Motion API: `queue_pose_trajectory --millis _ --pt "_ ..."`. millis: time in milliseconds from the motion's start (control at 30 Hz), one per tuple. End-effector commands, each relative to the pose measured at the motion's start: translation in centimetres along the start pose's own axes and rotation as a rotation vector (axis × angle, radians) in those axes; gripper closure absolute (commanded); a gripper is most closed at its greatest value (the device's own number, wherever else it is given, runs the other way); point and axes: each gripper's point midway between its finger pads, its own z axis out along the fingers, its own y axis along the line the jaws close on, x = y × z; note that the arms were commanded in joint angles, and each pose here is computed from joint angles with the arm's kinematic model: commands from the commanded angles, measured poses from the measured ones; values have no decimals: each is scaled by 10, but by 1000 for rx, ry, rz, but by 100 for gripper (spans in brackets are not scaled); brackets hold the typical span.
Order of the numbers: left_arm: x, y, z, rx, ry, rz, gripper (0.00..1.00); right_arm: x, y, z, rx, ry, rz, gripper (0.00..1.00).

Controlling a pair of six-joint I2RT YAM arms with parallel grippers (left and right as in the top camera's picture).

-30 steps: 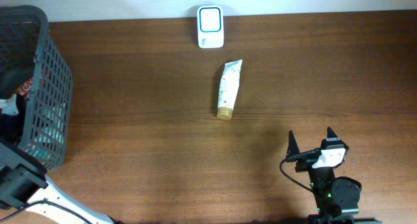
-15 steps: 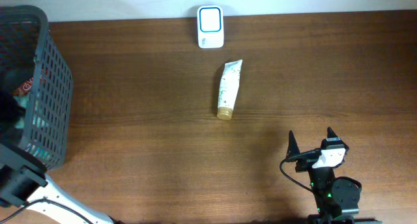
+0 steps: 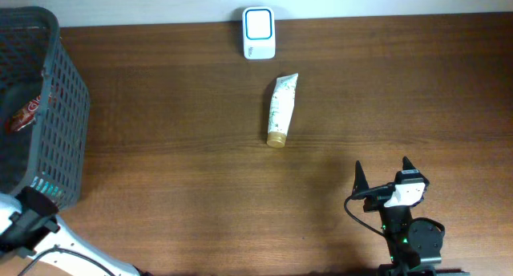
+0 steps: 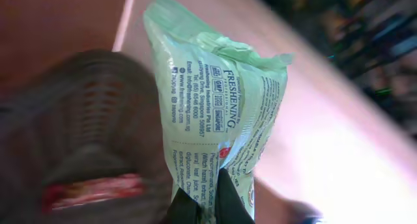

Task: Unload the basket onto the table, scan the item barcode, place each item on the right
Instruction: 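Grasp the green wet-wipes packet in the basket with the left gripper, then carry the green packet to the scanner and hold it there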

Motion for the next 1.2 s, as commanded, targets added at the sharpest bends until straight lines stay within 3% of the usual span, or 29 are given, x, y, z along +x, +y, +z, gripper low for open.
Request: queue_pose_trajectory --millis 0,333,467,533,633,833,1000,1167 --pt "3 -71 -26 283 37 -60 100 3 -2 0 10 4 4 1" --pt "54 -171 -22 571 215 16 100 3 -2 0 10 4 4 1" --pt "107 -210 -16 618 354 73 100 3 -2 0 10 4 4 1" --pt "137 -217 -8 557 418 114 100 3 -2 0 10 4 4 1" --pt "192 -212 8 321 537 171 100 3 -2 0 10 4 4 1" --pt "277 -273 14 337 677 356 100 3 -2 0 10 4 4 1" --pt "346 -268 29 97 778 465 100 3 -2 0 10 4 4 1" --pt "424 -262 37 10 942 550 100 3 -2 0 10 4 4 1"
